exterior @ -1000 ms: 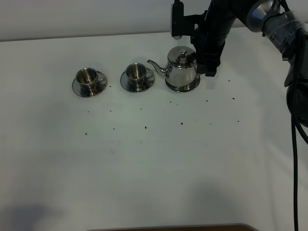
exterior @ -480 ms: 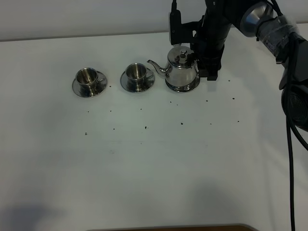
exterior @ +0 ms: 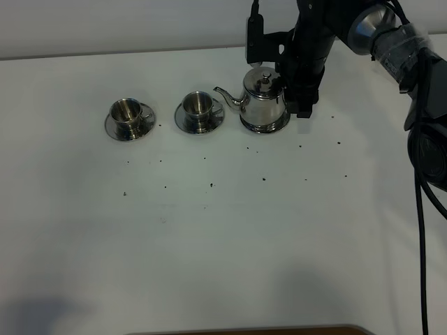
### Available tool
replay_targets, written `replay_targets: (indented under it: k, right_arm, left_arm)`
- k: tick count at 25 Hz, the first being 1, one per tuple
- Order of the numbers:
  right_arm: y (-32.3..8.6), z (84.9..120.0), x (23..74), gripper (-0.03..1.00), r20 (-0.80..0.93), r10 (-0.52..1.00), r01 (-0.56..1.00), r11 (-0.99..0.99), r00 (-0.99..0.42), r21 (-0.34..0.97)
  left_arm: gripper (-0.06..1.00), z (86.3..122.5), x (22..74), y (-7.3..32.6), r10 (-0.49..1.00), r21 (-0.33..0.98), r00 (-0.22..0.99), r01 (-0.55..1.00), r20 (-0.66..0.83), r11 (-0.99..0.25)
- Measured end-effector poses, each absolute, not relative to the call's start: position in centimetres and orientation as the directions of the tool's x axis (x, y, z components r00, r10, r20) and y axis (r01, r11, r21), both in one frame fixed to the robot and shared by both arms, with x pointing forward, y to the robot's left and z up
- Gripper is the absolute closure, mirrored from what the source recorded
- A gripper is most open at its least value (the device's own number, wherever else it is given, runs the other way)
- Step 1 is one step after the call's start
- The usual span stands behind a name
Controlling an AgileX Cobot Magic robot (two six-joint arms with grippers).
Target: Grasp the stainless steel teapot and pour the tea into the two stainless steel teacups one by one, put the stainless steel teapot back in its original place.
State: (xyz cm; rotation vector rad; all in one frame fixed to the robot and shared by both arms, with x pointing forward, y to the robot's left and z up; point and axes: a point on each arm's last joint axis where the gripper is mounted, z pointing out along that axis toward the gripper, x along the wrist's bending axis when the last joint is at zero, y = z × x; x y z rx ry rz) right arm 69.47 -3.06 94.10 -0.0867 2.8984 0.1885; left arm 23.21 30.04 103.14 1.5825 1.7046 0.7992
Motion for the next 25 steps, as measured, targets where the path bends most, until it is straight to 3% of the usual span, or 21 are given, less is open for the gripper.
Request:
replay_targets:
  k: [25]
  right_arm:
    - [-2.2, 94.1, 68.9, 0.45, -0.219, 0.181, 0.149, 0.977, -0.959, 0.154]
  left_arm:
    - [0.56, 103.1, 23.2, 30.0, 0.997, 0.806, -0.041, 0.587, -0.066, 0.077]
